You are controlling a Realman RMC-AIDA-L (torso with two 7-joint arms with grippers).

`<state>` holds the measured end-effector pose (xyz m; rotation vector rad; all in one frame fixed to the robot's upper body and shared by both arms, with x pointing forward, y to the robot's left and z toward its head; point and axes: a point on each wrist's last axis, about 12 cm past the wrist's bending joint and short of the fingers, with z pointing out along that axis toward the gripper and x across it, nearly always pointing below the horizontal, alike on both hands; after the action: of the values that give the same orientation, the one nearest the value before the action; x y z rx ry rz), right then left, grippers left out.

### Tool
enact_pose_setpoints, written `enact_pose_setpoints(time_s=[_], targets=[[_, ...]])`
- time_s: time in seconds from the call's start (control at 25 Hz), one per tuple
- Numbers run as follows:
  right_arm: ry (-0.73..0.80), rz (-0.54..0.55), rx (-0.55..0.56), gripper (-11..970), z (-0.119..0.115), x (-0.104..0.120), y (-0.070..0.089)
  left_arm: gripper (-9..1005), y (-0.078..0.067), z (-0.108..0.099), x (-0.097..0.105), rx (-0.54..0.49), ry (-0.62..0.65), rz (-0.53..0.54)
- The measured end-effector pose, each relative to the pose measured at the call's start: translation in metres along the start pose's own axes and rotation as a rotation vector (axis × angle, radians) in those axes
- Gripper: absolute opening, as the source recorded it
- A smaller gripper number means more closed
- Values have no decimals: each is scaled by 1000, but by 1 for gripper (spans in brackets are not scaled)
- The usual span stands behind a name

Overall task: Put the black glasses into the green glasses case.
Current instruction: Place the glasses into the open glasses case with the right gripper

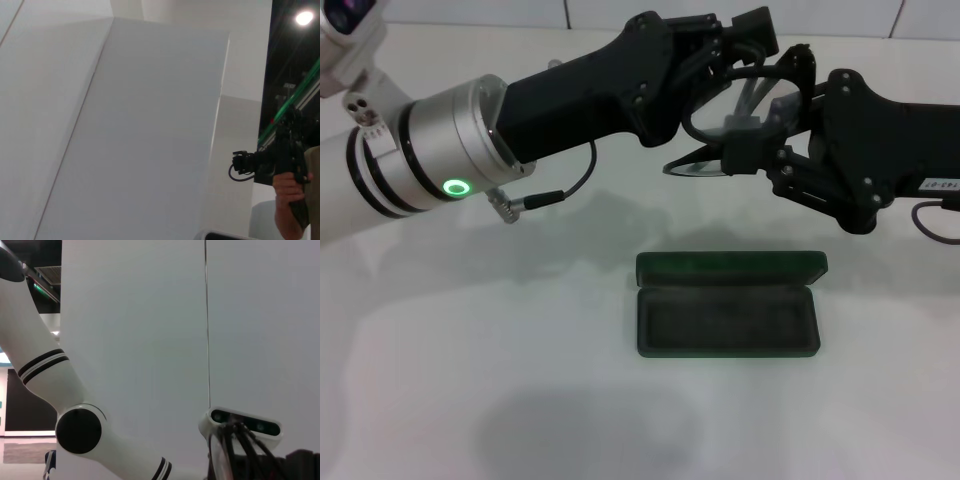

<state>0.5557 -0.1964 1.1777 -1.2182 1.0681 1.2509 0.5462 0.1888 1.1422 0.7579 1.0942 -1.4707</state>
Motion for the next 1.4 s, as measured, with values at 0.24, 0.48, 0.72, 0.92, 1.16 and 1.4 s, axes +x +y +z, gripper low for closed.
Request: enact_pose_setpoints(time_s=[0.24,0.48,0.72,0.92,1.16,1.4], targets=[[-3,0,-6,95,0,0,1,27,6,-4,2,-66,4,32],[-6,1,-9,95,1,0,1,27,12,-5,1,-123,8,39],[-4,6,-2,95,1,1,1,27,10,2,1,-66,26,28],[4,8,-5,95,2,1,0,27,5,14,-1,25,43,28],[12,10,-2,95,2,2,-1,28,5,19,-4,60,41,28],[13,12,5,95,1,3,-1,28,5,18,-4,53,38,29]])
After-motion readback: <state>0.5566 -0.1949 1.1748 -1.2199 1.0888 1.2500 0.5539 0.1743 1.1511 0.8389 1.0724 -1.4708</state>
